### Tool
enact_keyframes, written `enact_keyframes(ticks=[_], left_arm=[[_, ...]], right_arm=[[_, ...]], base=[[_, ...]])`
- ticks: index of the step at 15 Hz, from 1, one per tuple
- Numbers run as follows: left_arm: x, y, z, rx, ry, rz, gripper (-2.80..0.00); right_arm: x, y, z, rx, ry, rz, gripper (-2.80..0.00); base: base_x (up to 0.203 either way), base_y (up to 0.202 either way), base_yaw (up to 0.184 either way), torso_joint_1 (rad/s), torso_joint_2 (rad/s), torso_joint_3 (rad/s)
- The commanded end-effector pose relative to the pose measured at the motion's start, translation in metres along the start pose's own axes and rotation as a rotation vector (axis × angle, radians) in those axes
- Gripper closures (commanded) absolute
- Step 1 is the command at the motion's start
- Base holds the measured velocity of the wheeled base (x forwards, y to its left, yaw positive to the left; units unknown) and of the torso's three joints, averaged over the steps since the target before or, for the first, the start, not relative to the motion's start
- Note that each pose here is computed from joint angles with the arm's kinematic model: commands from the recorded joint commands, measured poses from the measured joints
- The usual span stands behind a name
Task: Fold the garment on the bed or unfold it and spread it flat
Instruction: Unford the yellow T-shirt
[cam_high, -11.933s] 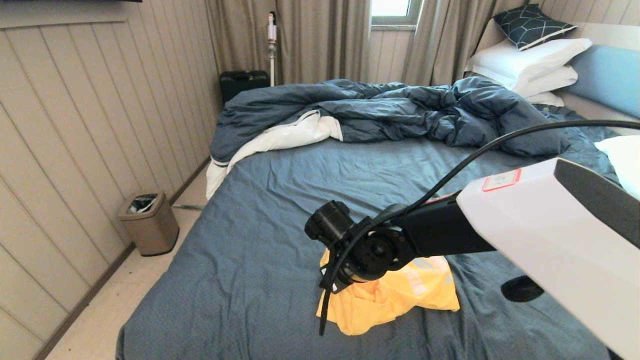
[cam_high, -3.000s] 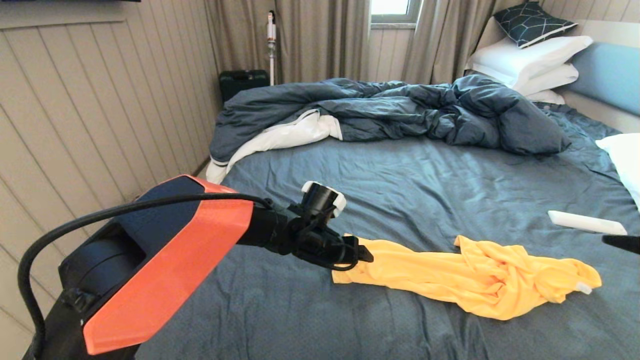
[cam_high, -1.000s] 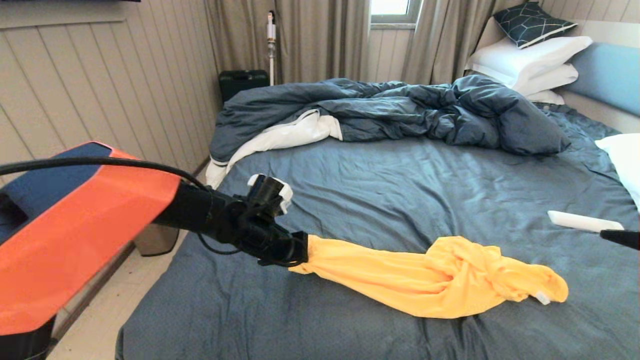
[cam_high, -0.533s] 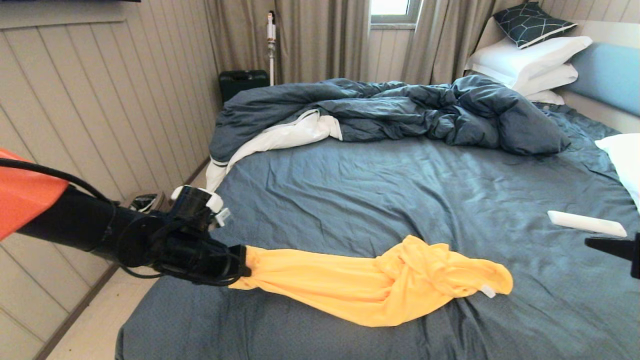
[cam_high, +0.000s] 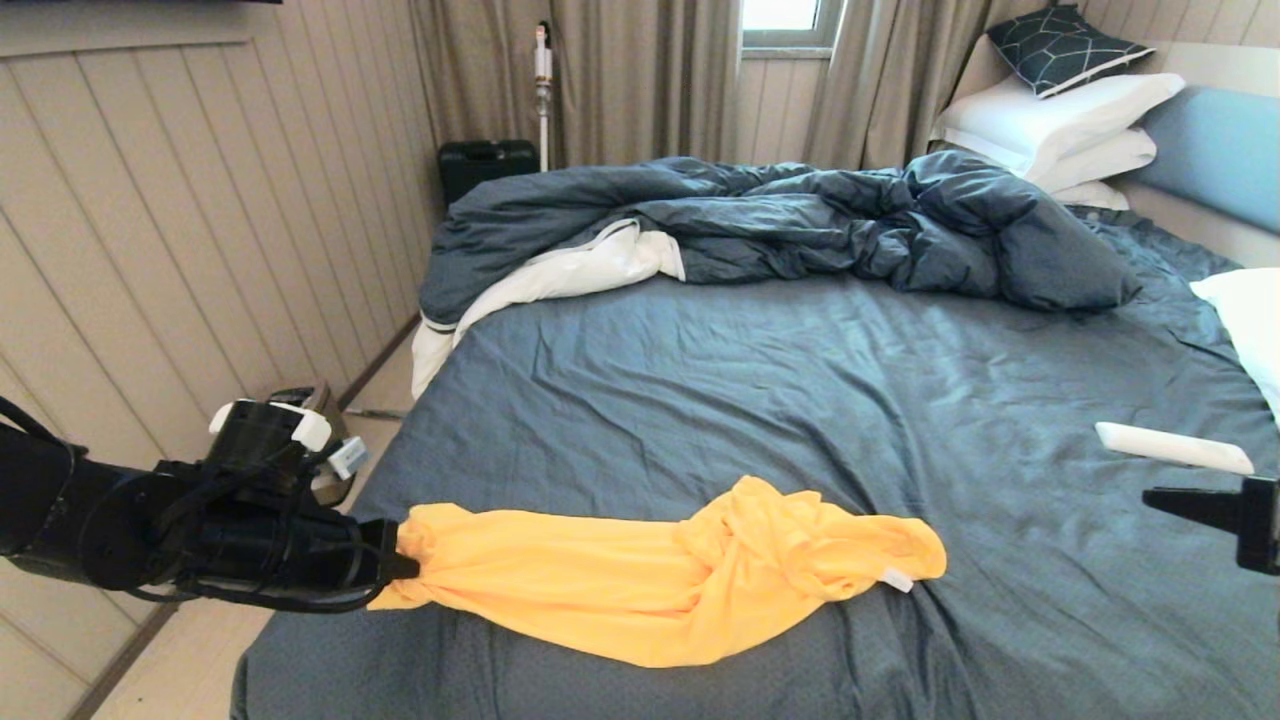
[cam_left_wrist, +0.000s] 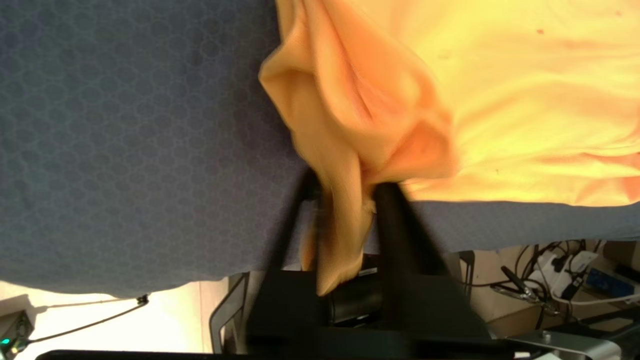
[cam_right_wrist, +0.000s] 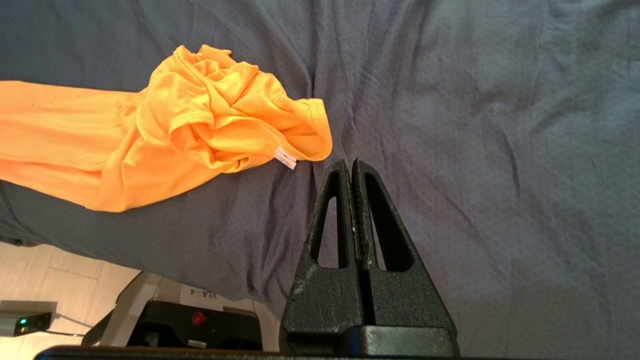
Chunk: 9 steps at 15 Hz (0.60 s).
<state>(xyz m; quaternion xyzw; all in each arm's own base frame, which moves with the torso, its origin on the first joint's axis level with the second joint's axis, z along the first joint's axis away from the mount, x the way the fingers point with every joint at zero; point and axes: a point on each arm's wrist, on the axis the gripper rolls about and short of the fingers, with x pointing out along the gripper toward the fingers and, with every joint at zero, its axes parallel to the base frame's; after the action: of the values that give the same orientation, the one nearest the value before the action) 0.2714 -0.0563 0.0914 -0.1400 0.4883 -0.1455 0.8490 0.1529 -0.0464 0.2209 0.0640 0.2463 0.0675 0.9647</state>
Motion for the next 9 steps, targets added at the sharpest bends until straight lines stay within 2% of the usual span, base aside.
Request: enact_keyframes(ticks=[1, 5, 8, 9], left_arm=[[-0.006, -0.001, -0.001, 0.003, -0.011, -0.004, -2.80], [-0.035, -0.006, -0.018, 0.085, -0.061, -0.021, -2.80], [-0.069, -0.018, -0.013, 0.132, -0.196, -0.044, -2.80], [-0.080, -0.023, -0.004, 0.146, -0.250, -0.043, 0.00]], right_arm=[[0.001, 0.000, 0.000, 0.000, 0.001, 0.004, 0.00], [0.006, 0.002, 0.001, -0.003, 0.016, 0.029, 0.00], [0.013, 0.004, 0.002, -0.003, 0.036, 0.051, 0.00], [0.017, 0.003, 0.004, 0.000, 0.046, 0.055, 0.00]], base=[[0.000, 0.000, 0.000, 0.000, 0.00, 0.000], [0.000, 0.000, 0.000, 0.000, 0.00, 0.000], [0.000, 0.000, 0.000, 0.000, 0.00, 0.000], [0.000, 0.000, 0.000, 0.000, 0.00, 0.000]])
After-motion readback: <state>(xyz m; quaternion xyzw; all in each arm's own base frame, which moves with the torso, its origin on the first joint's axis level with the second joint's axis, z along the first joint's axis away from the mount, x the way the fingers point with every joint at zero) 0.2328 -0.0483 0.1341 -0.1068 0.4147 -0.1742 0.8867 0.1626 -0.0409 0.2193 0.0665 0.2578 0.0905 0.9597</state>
